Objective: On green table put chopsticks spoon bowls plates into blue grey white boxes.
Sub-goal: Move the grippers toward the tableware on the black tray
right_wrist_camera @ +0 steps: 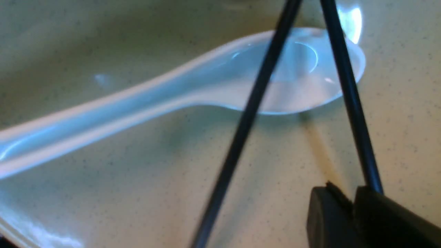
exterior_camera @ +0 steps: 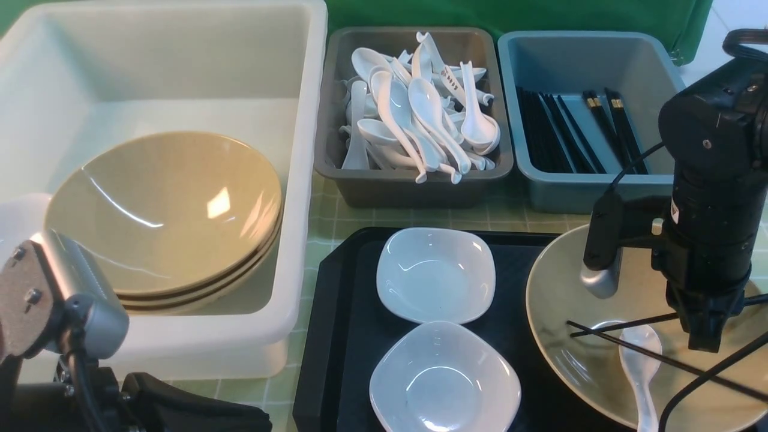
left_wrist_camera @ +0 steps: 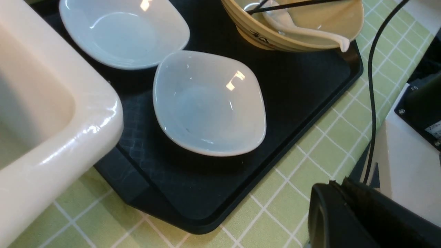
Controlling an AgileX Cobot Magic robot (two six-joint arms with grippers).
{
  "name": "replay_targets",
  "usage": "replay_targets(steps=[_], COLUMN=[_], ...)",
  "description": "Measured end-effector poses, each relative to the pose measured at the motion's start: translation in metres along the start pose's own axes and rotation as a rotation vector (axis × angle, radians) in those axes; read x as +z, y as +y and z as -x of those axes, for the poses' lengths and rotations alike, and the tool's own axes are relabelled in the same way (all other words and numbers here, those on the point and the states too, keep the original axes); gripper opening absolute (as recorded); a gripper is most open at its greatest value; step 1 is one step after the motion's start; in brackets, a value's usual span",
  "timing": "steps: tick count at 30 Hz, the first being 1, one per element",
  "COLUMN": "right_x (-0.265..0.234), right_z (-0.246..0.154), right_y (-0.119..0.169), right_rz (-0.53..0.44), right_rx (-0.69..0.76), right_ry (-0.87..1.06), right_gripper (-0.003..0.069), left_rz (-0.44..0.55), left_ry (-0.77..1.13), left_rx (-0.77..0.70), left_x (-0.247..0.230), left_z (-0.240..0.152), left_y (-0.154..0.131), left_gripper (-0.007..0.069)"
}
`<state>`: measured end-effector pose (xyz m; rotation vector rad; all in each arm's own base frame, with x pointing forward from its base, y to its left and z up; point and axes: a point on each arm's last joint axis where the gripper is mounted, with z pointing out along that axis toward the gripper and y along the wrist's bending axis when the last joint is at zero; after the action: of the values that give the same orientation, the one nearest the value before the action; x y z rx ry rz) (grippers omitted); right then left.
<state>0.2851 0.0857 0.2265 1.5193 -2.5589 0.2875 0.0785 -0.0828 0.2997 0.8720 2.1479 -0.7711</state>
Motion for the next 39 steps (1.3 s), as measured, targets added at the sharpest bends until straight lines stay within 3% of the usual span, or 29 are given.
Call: replay_targets(steps=[4, 8, 11, 15, 16, 17, 19, 26, 32, 39], right_x=[0.001, -0.005, -0.017, -0.029, -0.029, -0.024, -0.016, -0.001, 0.004, 0.023], right_z=[0.001, 0.005, 0.011, 0.026, 0.026, 0.029, 0.028, 0.017, 0.020, 0.019], right_y=[-0.001, 0.004, 0.016, 0.043, 0.043, 0.053, 0.060, 0.051, 0.046, 0.030], right_rz=[-0.008, -0.037, -0.071, -0.101, -0.101, -0.096, -0.104, -0.265, -0.302, -0.270], right_rx=[0.033, 0.027, -0.017, -0.087, -0.085, -0.114, -0.141, -0.184, -0.218, -0.194], right_ry=[-0.009, -0.023, -0.051, -0.083, -0.083, -0.066, -0.032, 0.092, 0.112, 0.173], right_gripper=[0.0162, 0.0260, 0.0346, 0.0545, 0.0545, 0.0620, 0.0659, 0.0689, 0.0690, 0.0675], left_rz=[-0.001, -0.001, -0.002, 0.001, 0.001, 0.002, 0.002, 0.002, 0.002, 0.002], left_ry=[0.001, 0.002, 0.002, -0.002, -0.002, -0.002, -0.003, -0.003, -0.003, -0.002], left_rx=[0.000, 0.000, -0.001, -0.001, -0.001, -0.001, -0.001, 0.000, 0.000, 0.000], left_x=[0.000, 0.000, 0.000, 0.000, 0.000, 0.000, 0.000, 0.000, 0.000, 0.000], left_z=[0.000, 0.000, 0.000, 0.000, 0.000, 0.000, 0.000, 0.000, 0.000, 0.000], left_y=[0.000, 0.000, 0.000, 0.000, 0.000, 0.000, 0.000, 0.000, 0.000, 0.000], left_gripper=[-0.0001, -0.0001, -0.0001, -0.0001, -0.0001, -0.0001, -0.0001, -0.0001, -0.0001, -0.0001])
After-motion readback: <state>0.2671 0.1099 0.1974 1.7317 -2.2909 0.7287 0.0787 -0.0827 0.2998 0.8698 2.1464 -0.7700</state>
